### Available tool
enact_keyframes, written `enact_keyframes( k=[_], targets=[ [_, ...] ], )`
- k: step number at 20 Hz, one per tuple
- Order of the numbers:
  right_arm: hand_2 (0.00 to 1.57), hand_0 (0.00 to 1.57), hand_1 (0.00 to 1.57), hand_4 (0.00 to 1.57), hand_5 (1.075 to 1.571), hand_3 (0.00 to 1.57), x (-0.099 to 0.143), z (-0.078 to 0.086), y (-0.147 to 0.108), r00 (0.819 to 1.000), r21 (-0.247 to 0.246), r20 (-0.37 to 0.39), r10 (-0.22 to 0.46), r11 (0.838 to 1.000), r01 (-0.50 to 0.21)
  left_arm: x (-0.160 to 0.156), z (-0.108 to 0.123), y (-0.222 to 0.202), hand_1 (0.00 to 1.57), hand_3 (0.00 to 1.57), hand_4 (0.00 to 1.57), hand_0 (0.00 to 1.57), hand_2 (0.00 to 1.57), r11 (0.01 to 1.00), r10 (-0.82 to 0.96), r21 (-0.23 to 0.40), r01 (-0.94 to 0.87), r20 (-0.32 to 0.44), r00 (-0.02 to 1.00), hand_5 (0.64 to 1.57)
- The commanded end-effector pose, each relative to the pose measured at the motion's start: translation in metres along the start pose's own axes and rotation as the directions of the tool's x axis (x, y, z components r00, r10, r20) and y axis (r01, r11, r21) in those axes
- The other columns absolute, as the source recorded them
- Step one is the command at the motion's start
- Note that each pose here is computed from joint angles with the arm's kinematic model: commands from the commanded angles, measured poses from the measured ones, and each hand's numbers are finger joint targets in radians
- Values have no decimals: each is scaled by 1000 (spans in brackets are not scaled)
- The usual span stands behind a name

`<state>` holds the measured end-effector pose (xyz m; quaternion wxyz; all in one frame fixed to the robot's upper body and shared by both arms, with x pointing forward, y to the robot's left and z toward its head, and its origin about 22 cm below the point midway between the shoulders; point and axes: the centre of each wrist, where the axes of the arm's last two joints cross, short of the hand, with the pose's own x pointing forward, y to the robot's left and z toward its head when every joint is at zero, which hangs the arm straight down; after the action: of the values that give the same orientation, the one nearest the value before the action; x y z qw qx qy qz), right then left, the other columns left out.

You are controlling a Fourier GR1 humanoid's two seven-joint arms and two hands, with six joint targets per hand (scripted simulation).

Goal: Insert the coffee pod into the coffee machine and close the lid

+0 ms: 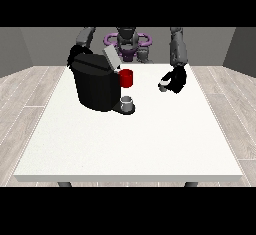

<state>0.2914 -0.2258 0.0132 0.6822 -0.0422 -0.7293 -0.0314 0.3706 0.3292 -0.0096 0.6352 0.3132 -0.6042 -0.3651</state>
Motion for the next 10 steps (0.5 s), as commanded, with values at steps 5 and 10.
enact_keyframes(
  k=[5,10],
  targets=[
    [0,0,0,459,1571,0,-24,-6,-9,993,-72,-113,-18,997,9,55,-31,31,1342,1362,593,1342,1397,997,9,-78,5,173,985,1571],
    [0,0,0,468,1571,0,-30,-4,-4,995,-42,-98,0,999,-4,92,-46,45,1256,1292,545,1256,1331,996,22,-90,-2,219,976,1571]
  ],
)
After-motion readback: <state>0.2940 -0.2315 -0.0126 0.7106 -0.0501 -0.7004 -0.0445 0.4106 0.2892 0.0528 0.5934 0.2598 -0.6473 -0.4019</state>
